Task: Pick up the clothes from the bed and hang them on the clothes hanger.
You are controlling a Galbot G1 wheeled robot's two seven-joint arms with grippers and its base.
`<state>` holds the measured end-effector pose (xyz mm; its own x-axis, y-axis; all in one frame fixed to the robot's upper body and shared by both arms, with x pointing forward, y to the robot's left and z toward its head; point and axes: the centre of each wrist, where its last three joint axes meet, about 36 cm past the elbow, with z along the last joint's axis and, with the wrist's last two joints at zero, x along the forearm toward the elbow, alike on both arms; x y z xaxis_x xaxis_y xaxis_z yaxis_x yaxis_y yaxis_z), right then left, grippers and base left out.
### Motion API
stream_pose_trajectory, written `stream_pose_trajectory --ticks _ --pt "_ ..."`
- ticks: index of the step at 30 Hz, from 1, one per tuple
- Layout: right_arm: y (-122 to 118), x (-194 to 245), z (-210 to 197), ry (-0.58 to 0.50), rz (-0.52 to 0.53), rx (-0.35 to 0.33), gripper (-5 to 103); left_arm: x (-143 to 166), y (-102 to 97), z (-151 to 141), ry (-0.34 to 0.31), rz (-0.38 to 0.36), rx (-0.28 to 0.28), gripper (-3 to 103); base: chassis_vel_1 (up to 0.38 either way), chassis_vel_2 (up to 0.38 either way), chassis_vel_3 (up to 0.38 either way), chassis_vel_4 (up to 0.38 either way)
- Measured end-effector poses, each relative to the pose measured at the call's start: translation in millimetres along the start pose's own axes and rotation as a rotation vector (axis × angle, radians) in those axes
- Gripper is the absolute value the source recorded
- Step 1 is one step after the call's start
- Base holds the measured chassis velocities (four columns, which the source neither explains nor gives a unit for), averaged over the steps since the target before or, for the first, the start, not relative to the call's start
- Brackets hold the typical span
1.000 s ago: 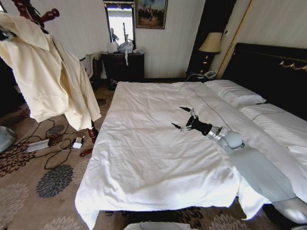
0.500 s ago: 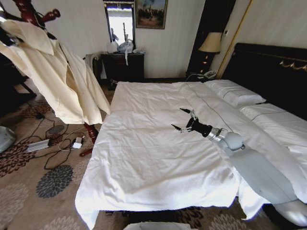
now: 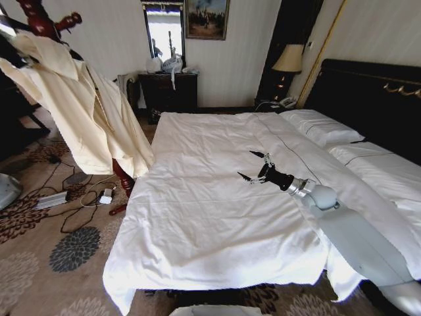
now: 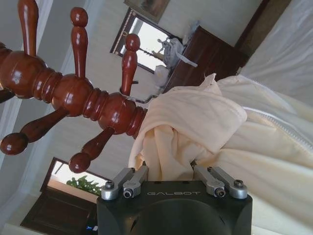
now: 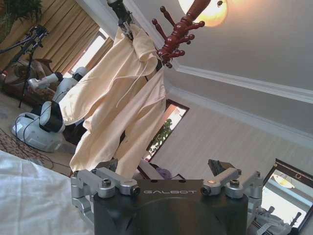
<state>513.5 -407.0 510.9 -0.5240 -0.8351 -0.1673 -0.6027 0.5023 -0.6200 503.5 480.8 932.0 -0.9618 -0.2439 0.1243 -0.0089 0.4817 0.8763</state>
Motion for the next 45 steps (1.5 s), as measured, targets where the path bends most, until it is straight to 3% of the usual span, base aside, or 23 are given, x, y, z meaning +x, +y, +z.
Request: stream_pose_trajectory --ticks 2,6,7,9,11,12,15,17,20,21,22,24,26,28,31,34,35,36,38,39,41,44,45 --pt "0.3 -0.3 -0.1 0.000 -0.001 -0.001 100 1.7 -3.8 2.4 -0.007 -0.005 0.016 26 0.000 0.000 0.000 0.000" --pt "3.3 -1.5 0.4 0.002 -0.006 -0.009 100 16.8 -32.0 16.2 -0.029 -0.008 0.102 47 0.000 0.000 0.000 0.000" --pt "3.3 -1.5 0.4 0.002 -0.006 -0.009 100 16.8 -32.0 16.2 -0.029 -0.008 0.102 47 0.000 0.000 0.000 0.000" --pt "5.1 -1.8 1.3 0.003 -0.009 -0.013 100 27.0 -56.5 27.8 -0.036 0.015 0.176 53 0.000 0.000 0.000 0.000" --pt "6.5 -1.8 2.7 0.006 -0.011 -0.017 100 34.1 -75.6 36.4 -0.049 0.034 0.229 64 0.000 0.000 0.000 0.000" --pt "6.5 -1.8 2.7 0.006 -0.011 -0.017 100 34.1 -75.6 36.4 -0.049 0.034 0.229 64 0.000 0.000 0.000 0.000" --pt "6.8 -2.0 4.2 0.012 -0.018 -0.021 100 43.0 -111.2 51.3 -0.071 0.076 0.315 80 0.000 0.000 0.000 0.000" --pt "6.7 -2.1 4.3 0.013 -0.019 -0.021 100 45.1 -118.7 55.0 -0.078 0.084 0.337 80 0.000 0.000 0.000 0.000" --pt "6.2 -1.9 4.8 0.017 -0.022 -0.022 100 53.8 -153.6 71.5 -0.145 0.156 0.468 96 0.000 0.000 0.000 0.000" --pt "6.3 -1.5 5.0 0.018 -0.023 -0.023 100 56.1 -162.4 76.1 -0.165 0.176 0.510 96 0.000 0.000 0.000 0.000" --pt "6.3 -1.5 5.0 0.018 -0.023 -0.023 100 56.1 -162.4 76.1 -0.165 0.176 0.510 96 0.000 0.000 0.000 0.000" --pt "7.3 0.6 5.7 0.023 -0.021 -0.028 100 64.6 -191.4 87.4 -0.213 0.237 0.645 100 0.000 0.000 0.000 0.000" --pt "7.7 1.4 6.0 0.023 -0.019 -0.031 100 68.5 -200.9 89.4 -0.225 0.259 0.681 100 0.000 0.000 0.000 0.000" --pt "9.2 4.5 6.4 0.020 0.011 -0.050 100 81.2 -228.6 96.7 -0.250 0.299 0.785 100 0.000 0.000 0.000 0.000" --pt "10.9 5.7 6.8 0.019 0.026 -0.064 100 85.0 -235.9 98.3 -0.250 0.306 0.814 100 0.000 0.000 0.000 0.000" --pt "27.4 7.0 8.1 -0.018 0.153 -0.175 100 103.4 -275.0 110.8 -0.219 0.333 0.968 100 0.000 0.000 0.000 0.000" --pt "27.4 7.0 8.1 -0.018 0.153 -0.175 100 103.4 -275.0 110.8 -0.219 0.333 0.968 100 0.000 0.000 0.000 0.000" --pt "44.2 4.8 5.9 -0.065 0.298 -0.301 100 116.3 -297.8 118.9 -0.186 0.338 1.075 100 0.000 0.000 0.000 0.000" --pt "58.7 1.1 3.1 -0.092 0.415 -0.390 100 124.1 -311.5 124.3 -0.157 0.319 1.143 100 0.000 0.000 0.000 0.000" --pt "71.8 -1.0 0.0 -0.107 0.535 -0.454 100 131.1 -330.9 132.2 -0.133 0.280 1.197 100 0.000 0.000 0.000 0.000" --pt "79.6 -1.6 -1.8 -0.115 0.597 -0.485 100 134.2 -341.4 137.0 -0.133 0.248 1.210 100 0.000 0.000 0.000 0.000" --pt "114.1 6.1 -8.9 -0.072 0.756 -0.523 100 150.2 -385.2 153.7 -0.147 0.127 1.203 100 0.000 0.000 0.000 0.000" --pt "114.1 6.1 -8.9 -0.072 0.756 -0.523 100 150.2 -385.2 153.7 -0.147 0.127 1.203 100 0.000 0.000 0.000 0.000"
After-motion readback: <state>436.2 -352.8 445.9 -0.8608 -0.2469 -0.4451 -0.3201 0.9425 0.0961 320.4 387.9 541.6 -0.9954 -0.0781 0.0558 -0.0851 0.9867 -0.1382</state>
